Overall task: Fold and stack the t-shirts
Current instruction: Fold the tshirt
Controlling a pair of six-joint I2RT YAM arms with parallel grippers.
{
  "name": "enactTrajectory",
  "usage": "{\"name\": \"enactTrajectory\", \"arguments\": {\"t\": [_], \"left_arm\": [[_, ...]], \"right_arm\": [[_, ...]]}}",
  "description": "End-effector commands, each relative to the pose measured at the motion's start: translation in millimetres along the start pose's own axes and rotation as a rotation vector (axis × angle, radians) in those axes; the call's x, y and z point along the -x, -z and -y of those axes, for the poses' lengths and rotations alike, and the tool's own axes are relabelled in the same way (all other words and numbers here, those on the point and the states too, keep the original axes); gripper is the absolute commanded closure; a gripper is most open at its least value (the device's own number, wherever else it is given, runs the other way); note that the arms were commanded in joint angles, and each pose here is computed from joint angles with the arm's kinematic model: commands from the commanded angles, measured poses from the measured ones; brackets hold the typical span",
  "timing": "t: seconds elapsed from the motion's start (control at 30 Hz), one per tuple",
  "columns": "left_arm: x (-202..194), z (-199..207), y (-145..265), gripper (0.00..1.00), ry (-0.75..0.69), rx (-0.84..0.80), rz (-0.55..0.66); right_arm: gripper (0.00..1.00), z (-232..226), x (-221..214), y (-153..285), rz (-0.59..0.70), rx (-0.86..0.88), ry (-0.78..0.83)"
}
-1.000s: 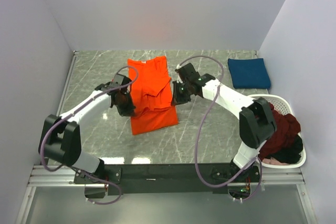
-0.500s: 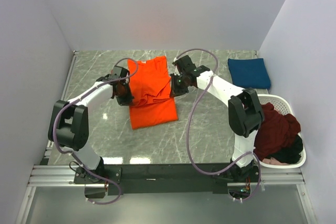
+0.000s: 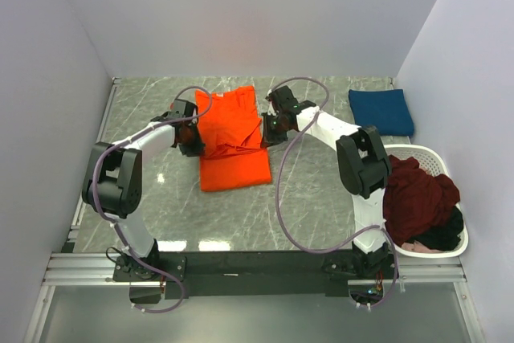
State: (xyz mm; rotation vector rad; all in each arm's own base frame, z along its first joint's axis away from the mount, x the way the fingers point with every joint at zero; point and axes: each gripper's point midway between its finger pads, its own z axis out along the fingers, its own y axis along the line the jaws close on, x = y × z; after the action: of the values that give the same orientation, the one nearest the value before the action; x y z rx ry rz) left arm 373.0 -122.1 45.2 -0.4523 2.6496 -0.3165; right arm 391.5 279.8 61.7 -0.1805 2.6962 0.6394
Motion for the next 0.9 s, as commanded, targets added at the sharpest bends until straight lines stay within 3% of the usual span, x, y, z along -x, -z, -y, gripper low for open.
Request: {"name": "enactTrajectory", "arguments": {"t": [0.0,0.17,0.3,0.4,0.6,0.73,0.87], "left_arm": [[30.2,8.1,4.1,0.76,-0.008,-0.026,0.101],[40.6,8.0,23.4,0.46,0.004,-0.018,0.161],[48.0,8.2,55.5,0.40,0.043,-0.022,0.231],[40.9,13.6,82.5,0.41,0.069,-0.048,0.279],[-7.7,42.6,98.5,0.50,0.044,-0.160,0.258],[-48.4,41.2,72.5,0.73,0.067,-0.180,0.176],[-73.7,25.6,41.1,0.83,0.099,-0.133,0.104]], "right_arm": [[0.97,0.4,30.4,0.6,0.088,0.006,0.026],[0.76,-4.9,44.1,15.7,0.142,0.001,0.050],[0.67,-15.0,57.4,49.0,0.239,-0.001,0.088],[0.66,-25.4,59.3,70.1,0.307,0.010,0.114],[0.72,-62.4,29.3,64.7,0.277,0.103,0.203],[0.81,-76.1,10.6,42.1,0.225,0.146,0.216],[0.85,-79.0,2.1,16.3,0.165,0.171,0.224]]}}
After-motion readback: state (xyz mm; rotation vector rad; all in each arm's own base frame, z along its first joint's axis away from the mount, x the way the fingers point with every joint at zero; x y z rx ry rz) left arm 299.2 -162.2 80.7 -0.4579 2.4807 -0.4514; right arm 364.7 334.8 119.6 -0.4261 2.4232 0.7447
